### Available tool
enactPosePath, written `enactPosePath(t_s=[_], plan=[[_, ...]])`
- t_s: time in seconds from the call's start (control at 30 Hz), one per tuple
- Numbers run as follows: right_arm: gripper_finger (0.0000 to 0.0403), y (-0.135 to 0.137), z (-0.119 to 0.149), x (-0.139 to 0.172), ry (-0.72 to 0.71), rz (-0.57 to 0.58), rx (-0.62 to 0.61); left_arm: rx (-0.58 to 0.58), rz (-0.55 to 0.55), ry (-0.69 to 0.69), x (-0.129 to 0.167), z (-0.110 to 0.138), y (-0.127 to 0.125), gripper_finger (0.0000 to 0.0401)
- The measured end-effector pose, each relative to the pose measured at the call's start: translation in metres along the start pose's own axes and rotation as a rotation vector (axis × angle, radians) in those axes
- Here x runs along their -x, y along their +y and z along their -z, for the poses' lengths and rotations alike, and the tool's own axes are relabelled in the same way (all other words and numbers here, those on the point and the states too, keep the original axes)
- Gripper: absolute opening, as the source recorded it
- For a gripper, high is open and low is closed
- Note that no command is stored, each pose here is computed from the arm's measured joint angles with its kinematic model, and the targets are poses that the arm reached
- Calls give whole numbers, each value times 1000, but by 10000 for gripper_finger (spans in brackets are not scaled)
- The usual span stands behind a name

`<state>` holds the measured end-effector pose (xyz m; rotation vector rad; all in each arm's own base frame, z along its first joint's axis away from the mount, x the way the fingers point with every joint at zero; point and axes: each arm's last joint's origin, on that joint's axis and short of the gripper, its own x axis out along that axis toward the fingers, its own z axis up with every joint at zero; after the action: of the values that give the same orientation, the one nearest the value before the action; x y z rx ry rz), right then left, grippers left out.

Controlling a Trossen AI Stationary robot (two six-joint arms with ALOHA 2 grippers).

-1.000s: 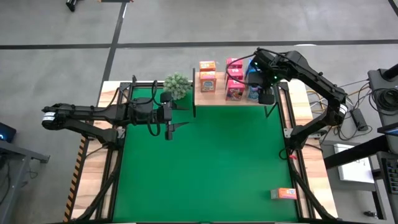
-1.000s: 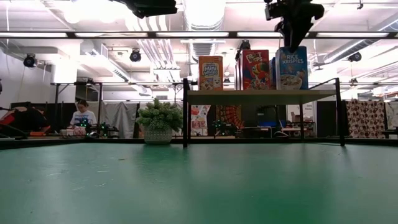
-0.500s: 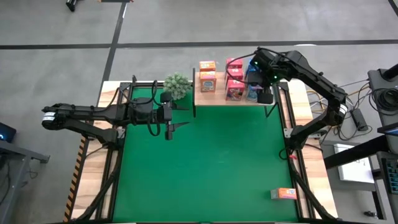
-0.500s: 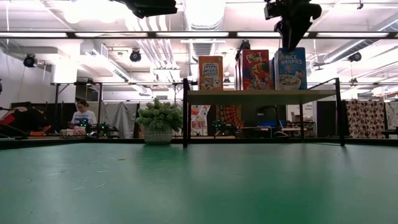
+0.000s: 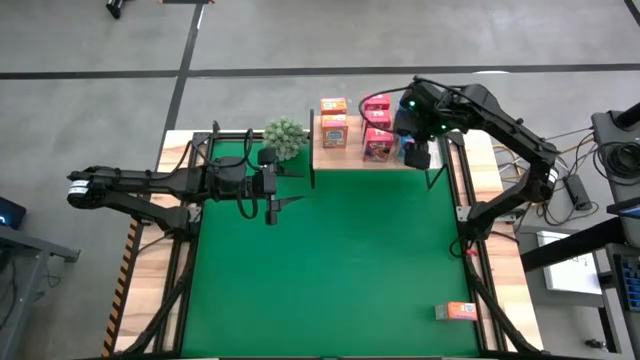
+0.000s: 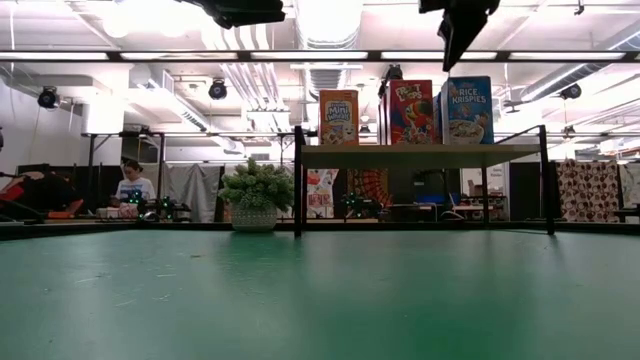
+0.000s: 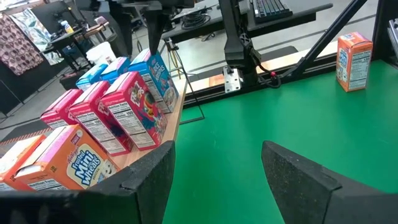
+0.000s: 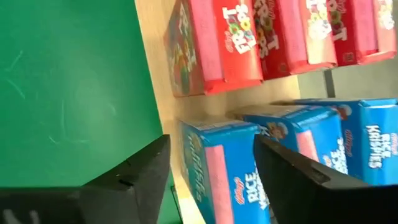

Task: Stack cereal on shelf
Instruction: Put the blue cereal box on the shelf aligned with the other blue cereal box

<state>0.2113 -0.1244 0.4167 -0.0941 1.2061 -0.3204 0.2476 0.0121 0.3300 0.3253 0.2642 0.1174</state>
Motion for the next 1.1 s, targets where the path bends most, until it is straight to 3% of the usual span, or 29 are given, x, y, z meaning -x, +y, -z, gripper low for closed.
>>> enactPosePath(t_s=[0.47,1.1], plan=[[19,-3,-11,-18,36,-6,9,0,0,0,0,0,0,223],[13,-4,-10,-19,56,26,-8,0,0,0,0,0,0,223]])
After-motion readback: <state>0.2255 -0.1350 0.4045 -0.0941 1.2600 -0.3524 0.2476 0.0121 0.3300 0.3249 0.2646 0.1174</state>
